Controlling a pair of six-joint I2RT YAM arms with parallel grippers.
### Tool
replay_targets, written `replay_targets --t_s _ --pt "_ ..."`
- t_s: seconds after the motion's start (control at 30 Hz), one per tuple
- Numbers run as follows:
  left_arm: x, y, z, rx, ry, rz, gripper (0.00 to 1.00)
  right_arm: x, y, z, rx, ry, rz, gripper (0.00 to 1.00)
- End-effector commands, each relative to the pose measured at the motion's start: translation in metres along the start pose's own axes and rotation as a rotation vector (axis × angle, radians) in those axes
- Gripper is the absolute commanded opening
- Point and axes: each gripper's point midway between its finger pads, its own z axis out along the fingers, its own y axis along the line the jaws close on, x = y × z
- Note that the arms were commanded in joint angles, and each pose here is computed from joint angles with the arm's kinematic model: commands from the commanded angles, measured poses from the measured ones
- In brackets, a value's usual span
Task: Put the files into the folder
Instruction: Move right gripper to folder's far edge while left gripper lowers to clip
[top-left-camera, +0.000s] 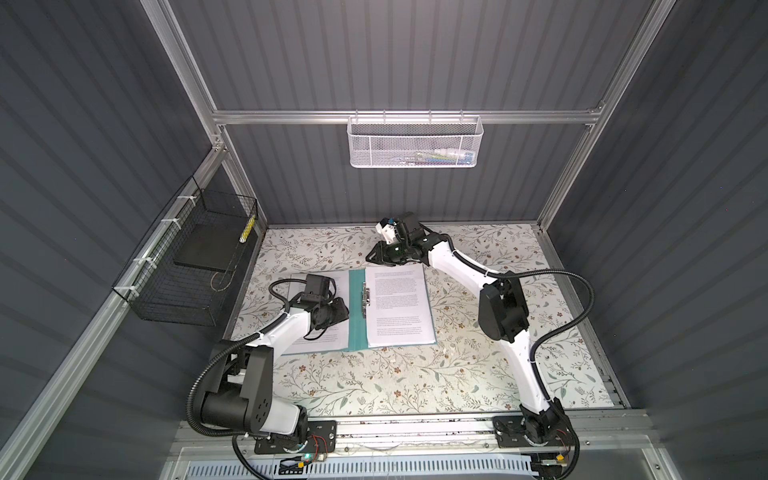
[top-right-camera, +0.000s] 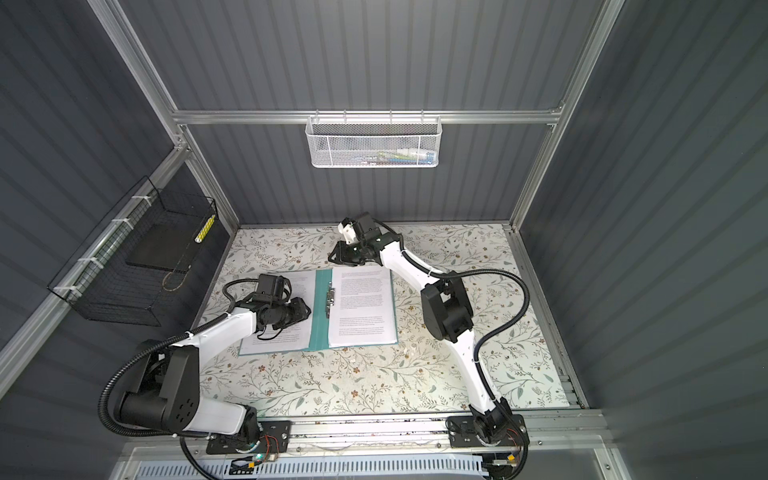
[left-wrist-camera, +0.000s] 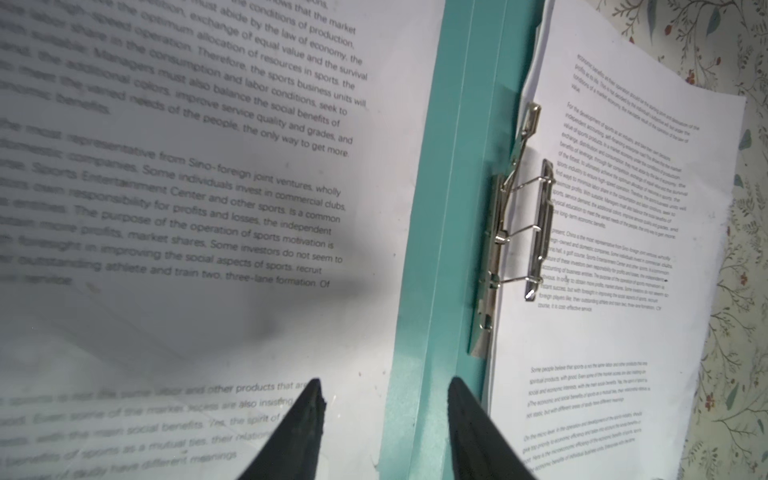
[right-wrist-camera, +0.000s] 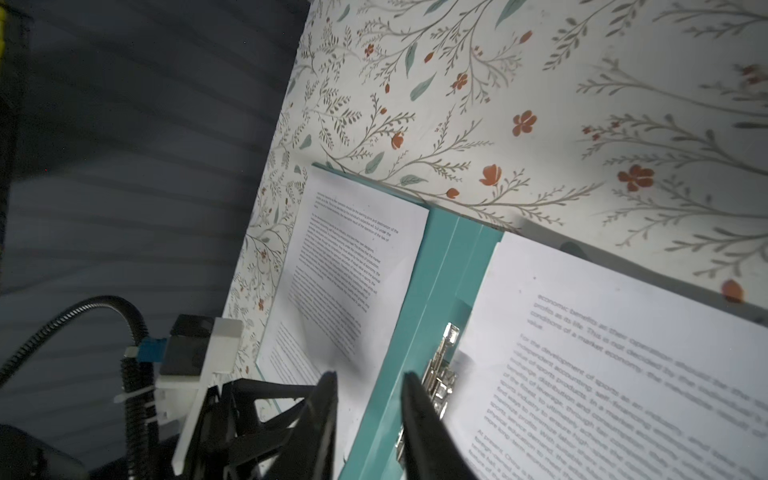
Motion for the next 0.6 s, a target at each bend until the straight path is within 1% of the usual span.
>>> replay_targets --t_s 0.0,0.07,0.17,0.53,0.57 --pt "0.000 -0.009 -0.001 0.065 -0.012 0.001 0.51 0.010 0.003 0.008 -0.026 0.060 -0.010 0.39" --pt "0.001 -0.008 0.001 0.065 -0.008 0.000 0.51 0.013 -0.001 0.014 -0.028 0.071 -0.012 0.43" --pt "0.002 -0.009 0.001 0.072 -0.010 0.004 0.51 0.020 -0.007 0.023 -0.034 0.089 -0.017 0.46" --pt "0.008 -0.005 0.004 0.066 0.000 0.011 0.51 0.044 -0.025 0.050 -0.093 0.146 0.025 0.48" --pt "0.008 -0.004 0.004 0.064 -0.003 0.009 0.50 0.040 -0.024 0.052 -0.106 0.128 0.014 0.47"
